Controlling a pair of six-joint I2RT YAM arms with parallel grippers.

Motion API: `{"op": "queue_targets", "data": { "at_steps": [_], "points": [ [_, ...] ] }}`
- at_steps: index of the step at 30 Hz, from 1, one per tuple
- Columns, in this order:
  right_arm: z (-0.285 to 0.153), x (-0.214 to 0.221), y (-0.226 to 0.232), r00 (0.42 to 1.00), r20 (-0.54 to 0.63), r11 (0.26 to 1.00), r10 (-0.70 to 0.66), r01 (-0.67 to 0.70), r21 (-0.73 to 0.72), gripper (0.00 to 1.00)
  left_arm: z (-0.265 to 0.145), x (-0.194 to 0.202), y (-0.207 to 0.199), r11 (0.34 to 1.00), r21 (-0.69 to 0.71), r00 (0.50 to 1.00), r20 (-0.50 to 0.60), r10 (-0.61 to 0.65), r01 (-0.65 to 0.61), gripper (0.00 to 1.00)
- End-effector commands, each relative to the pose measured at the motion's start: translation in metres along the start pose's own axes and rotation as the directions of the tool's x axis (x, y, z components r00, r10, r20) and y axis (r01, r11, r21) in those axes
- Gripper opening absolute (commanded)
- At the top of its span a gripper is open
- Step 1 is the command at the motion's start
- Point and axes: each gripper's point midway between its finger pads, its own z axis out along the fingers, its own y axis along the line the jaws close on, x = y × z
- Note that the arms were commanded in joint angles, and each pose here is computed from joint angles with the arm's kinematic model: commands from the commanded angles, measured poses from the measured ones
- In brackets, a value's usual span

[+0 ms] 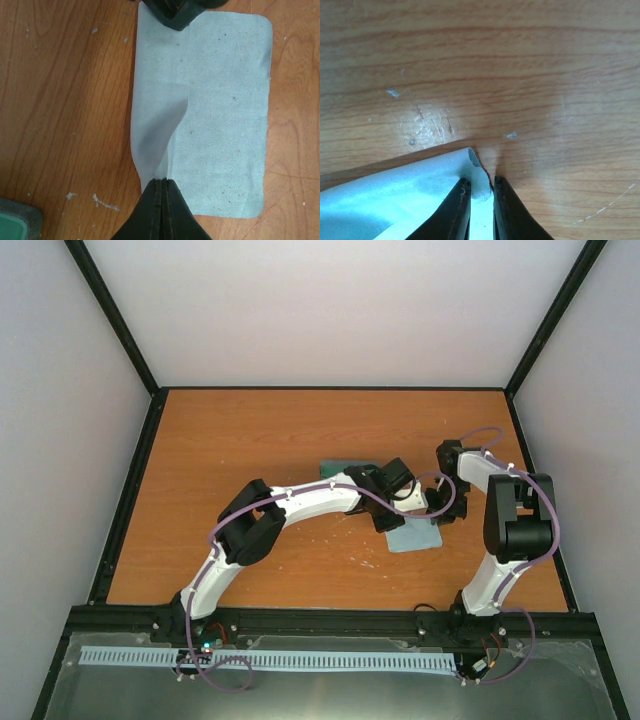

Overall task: Organize the sunglasses
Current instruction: Fold the glasses cleaning cloth at the center of the board.

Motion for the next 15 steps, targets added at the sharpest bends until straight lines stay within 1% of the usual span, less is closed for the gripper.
{"op": "queue_targets", "data": {
  "at_steps": [1, 5, 11, 15],
  "points": [
    [0.011, 0.004, 0.002, 1.0, -0.025, 1.0, -0.017, 0.017, 0.015, 0.11, -0.017, -0.017, 0.002, 1.0, -0.015, 0.998, 0.056, 0.001, 0.0, 0.01],
    [0.013, 0.005, 0.002, 0.999, -0.027, 1.0, -0.02, 0.021, 0.02, 0.03, -0.017, -0.017, 0.003, 1.0, -0.017, 0.998, 0.055, 0.002, -0.001, 0.01],
    [0.008, 0.003, 0.003, 1.0, -0.016, 1.0, -0.019, 0.019, 0.02, 0.03, -0.017, -0.017, 0.003, 1.0, -0.017, 0.998, 0.056, 0.002, -0.001, 0.01],
    [-0.006, -0.003, 0.005, 1.0, 0.019, 1.0, -0.017, 0.016, 0.018, 0.03, -0.017, -0.016, 0.003, 1.0, -0.019, 0.999, 0.053, 0.001, 0.0, 0.01]
  ]
}}
